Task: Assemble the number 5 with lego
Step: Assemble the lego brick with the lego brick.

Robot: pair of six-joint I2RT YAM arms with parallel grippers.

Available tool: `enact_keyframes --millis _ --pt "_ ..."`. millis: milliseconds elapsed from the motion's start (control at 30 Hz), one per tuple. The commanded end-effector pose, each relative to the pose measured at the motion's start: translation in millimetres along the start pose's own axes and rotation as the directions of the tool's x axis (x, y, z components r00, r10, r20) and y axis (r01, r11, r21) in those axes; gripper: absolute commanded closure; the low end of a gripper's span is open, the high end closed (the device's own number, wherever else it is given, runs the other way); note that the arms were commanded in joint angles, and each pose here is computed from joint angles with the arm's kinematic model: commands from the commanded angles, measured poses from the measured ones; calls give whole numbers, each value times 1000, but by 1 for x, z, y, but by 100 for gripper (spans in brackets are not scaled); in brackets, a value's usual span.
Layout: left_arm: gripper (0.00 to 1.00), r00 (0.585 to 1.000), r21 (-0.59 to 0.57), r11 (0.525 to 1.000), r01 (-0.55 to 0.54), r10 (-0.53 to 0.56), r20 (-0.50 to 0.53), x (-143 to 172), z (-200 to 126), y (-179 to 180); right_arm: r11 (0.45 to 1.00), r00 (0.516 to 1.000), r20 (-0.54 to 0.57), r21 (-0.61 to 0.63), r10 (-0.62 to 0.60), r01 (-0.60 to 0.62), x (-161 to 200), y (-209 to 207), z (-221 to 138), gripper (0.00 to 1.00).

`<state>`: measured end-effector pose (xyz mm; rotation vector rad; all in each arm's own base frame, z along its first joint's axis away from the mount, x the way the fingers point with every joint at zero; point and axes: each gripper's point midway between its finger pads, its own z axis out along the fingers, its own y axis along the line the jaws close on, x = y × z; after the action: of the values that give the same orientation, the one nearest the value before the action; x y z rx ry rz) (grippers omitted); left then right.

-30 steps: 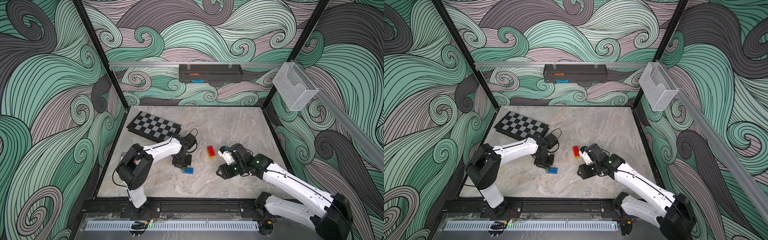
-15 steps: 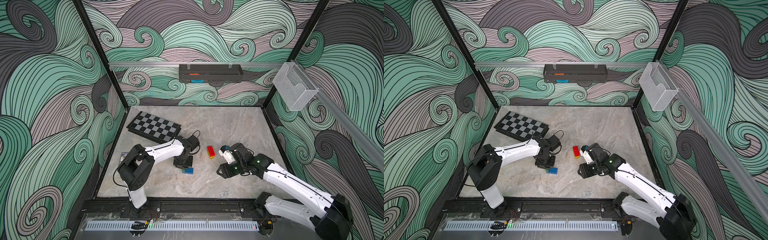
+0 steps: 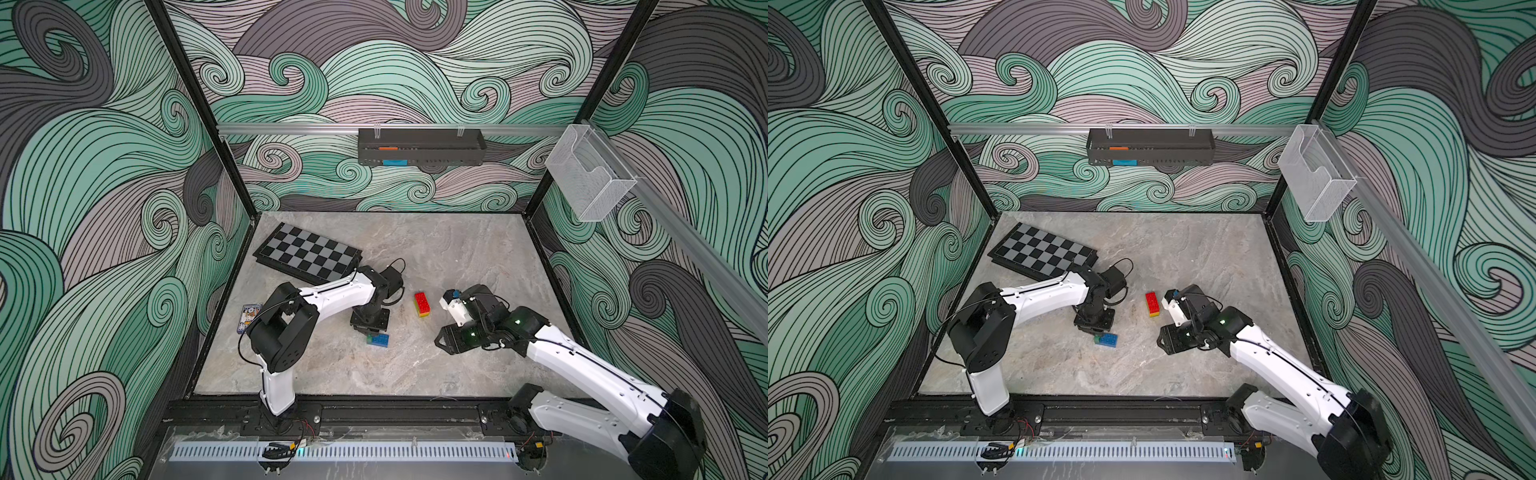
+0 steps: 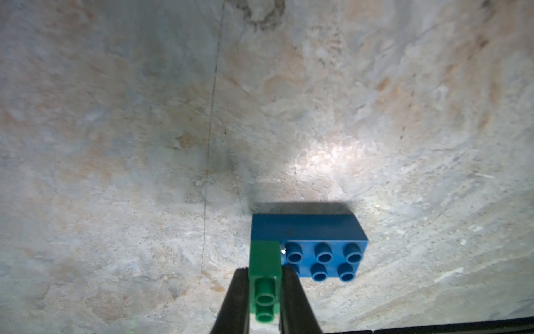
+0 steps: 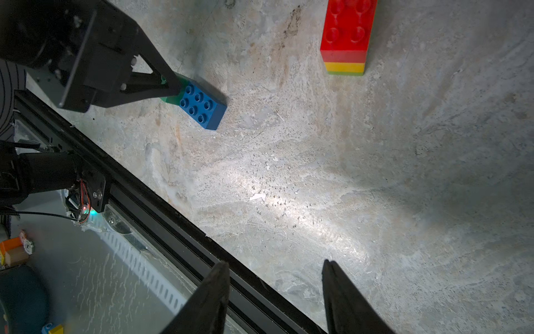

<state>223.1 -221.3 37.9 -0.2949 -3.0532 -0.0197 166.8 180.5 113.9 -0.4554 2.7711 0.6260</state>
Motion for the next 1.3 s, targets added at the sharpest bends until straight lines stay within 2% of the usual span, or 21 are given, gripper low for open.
enact_keyframes --millis 0,400,933,1200,1267 --pt "100 999 -11 1000 -15 15 38 -20 43 -1 1000 1000 -7 5 11 -11 1 -3 3 45" --pt "100 999 -20 1000 -11 11 35 -15 28 2 1000 1000 -5 13 19 -19 -7 -2 1 45" --pt "62 995 -16 999 -34 35 96 -26 -20 -2 1000 1000 -2 24 20 -19 -8 -3 0 44" --pt "54 987 29 999 -31 26 158 -16 -53 2 991 999 -29 135 18 -14 -25 -15 1 27" --pt "54 985 51 998 -30 21 169 -9 -59 3 986 999 -44 164 19 -11 -32 -17 3 26"
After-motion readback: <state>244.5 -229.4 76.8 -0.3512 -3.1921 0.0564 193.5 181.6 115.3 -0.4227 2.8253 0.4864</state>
